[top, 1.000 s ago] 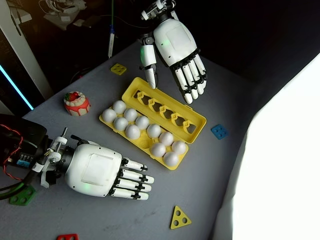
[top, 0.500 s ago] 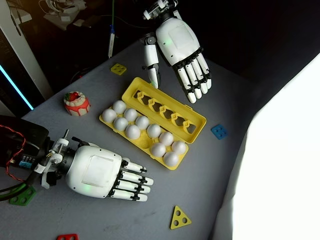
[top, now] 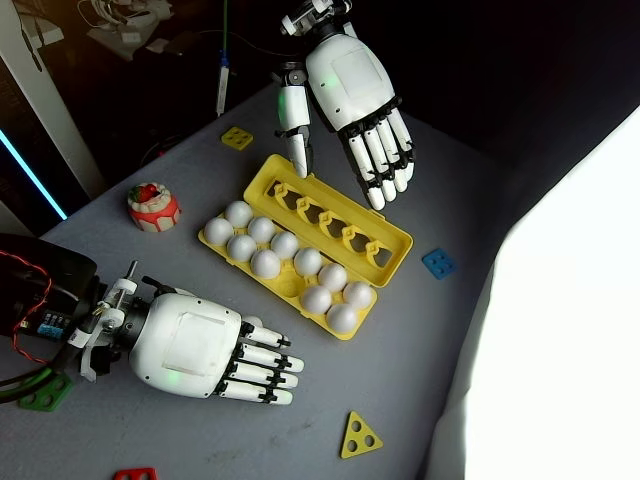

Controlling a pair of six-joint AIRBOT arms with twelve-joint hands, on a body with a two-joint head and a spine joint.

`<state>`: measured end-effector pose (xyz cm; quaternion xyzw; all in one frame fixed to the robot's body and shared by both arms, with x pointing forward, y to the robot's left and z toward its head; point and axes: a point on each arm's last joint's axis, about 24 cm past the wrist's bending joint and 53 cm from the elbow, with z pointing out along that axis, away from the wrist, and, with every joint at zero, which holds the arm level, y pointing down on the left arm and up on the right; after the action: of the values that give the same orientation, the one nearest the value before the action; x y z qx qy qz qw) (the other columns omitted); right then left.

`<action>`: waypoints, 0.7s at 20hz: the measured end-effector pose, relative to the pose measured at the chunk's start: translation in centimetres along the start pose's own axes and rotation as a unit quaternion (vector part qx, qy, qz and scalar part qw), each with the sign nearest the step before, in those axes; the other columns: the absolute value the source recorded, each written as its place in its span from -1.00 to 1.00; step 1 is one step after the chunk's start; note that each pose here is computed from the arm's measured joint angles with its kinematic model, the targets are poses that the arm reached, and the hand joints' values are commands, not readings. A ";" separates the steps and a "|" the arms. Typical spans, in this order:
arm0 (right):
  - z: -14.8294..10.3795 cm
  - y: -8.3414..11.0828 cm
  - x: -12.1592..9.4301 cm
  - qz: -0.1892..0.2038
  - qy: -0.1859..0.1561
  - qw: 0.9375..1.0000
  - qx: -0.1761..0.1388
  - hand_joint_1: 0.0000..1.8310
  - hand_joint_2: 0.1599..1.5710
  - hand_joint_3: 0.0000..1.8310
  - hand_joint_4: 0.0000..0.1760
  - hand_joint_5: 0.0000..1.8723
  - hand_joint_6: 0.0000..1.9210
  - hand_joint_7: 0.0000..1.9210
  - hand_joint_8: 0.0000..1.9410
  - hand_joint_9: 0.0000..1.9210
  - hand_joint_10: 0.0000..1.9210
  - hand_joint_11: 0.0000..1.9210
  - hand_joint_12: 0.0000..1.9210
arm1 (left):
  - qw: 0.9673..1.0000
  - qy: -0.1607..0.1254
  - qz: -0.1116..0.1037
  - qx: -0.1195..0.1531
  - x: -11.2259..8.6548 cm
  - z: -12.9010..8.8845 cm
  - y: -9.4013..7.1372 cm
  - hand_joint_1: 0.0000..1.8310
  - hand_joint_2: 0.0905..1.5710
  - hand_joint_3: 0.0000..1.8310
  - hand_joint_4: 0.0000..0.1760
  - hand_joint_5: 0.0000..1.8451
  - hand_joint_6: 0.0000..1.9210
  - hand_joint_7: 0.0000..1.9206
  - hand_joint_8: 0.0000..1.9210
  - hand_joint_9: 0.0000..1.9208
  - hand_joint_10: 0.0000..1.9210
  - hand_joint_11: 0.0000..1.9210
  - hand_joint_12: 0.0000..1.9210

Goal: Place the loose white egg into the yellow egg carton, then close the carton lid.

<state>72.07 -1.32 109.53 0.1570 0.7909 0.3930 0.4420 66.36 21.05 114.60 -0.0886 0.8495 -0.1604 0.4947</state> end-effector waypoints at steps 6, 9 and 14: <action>0.1 0.1 0.2 0.000 0.001 1.000 -0.001 0.23 0.37 -1.00 -1.00 -0.77 -0.35 -0.97 -1.00 -1.00 -1.00 -1.00 -1.00 | 1.000 0.000 0.013 -0.007 0.0 0.0 0.3 -0.96 0.67 -1.00 -0.81 -0.88 -1.00 -0.80 -1.00 -0.84 -0.99 -1.00 -0.31; 0.1 0.2 0.3 0.000 0.003 1.000 -0.002 0.21 0.39 -1.00 -1.00 -0.76 -0.31 -0.97 -1.00 -1.00 -1.00 -1.00 -1.00 | 1.000 0.000 0.013 -0.007 0.0 0.0 0.3 -0.95 0.67 -1.00 -0.79 -0.89 -1.00 -0.81 -1.00 -0.85 -1.00 -1.00 -0.33; 0.1 0.4 0.2 0.001 0.001 1.000 -0.004 0.19 0.41 -1.00 -1.00 -0.78 -0.18 -0.96 -1.00 -1.00 -1.00 -1.00 -1.00 | 1.000 0.000 0.012 -0.009 0.0 0.0 0.4 -0.95 0.67 -1.00 -0.76 -0.88 -1.00 -0.81 -1.00 -0.86 -1.00 -1.00 -0.35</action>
<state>72.02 -0.88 109.72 0.1554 0.7899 0.3963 0.4414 66.35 21.42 114.46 -0.0826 0.8520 -0.1472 0.4956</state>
